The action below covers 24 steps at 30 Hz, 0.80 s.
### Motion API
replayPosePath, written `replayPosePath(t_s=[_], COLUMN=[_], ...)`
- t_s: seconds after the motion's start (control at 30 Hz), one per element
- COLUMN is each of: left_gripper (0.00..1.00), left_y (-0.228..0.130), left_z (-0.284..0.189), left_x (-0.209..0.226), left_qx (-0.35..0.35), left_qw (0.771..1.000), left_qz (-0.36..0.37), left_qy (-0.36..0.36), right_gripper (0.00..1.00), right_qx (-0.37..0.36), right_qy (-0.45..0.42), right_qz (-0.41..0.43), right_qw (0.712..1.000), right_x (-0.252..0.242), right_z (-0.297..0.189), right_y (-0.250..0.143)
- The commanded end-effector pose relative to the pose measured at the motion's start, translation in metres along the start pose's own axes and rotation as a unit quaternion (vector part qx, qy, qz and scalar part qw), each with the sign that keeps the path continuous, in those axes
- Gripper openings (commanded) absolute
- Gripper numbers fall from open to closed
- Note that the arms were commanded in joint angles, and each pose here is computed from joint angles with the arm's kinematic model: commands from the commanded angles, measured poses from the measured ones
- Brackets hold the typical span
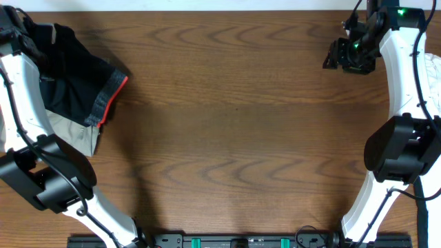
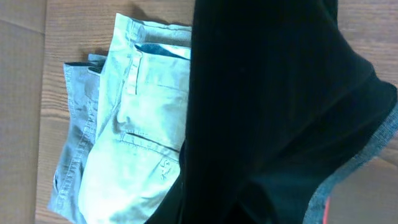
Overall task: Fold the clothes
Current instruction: 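Lower the leggings bundle onto the top of the trouser stack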
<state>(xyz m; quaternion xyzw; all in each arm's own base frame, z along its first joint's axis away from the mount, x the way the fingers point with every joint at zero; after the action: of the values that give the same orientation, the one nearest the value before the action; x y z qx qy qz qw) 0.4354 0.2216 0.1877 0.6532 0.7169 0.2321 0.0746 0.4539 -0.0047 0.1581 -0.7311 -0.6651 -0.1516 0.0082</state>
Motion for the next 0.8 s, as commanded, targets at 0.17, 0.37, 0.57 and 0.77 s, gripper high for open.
replayPosePath(t_s=[0.17,0.37,0.57,0.77], left_gripper=[0.12,0.17,0.22,0.22], left_y=[0.01,0.004,0.004,0.0], left_z=[-0.003,-0.003,0.0,0.012], left_x=[0.036,0.051,0.052,0.063], left_qx=[-0.035,-0.041,-0.048,-0.048], left_qw=[0.999,0.997,0.997,0.996], left_qz=[-0.024,-0.061,-0.066,-0.075], left_qy=[0.025,0.016,0.0,0.006], right_gripper=[0.59,0.59,0.59,0.59], right_qx=[0.007,0.007,0.007,0.007], right_qy=[-0.001,-0.001,-0.001,-0.001], right_qz=[-0.01,-0.01,-0.01,-0.01], right_qw=[1.0,1.0,1.0,1.0], right_x=[0.002,0.002,0.002,0.002], right_z=[0.003,0.003,0.003,0.003], right_y=[-0.002,-0.002,-0.003,-0.003])
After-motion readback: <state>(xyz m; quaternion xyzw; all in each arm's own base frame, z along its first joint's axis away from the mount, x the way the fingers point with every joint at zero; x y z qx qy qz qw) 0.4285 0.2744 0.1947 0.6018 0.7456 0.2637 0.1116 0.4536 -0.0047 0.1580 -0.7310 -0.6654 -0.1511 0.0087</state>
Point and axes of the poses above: each gripper's point midway between its finger pads, its own z axis out along the fingers, its own x axis along the line the jaws close on, y = z × x, the point moved 1 cm from there along -z, back along the fingers, and after that the axes turned 2 degrees about -z, right-handed, at the moved point
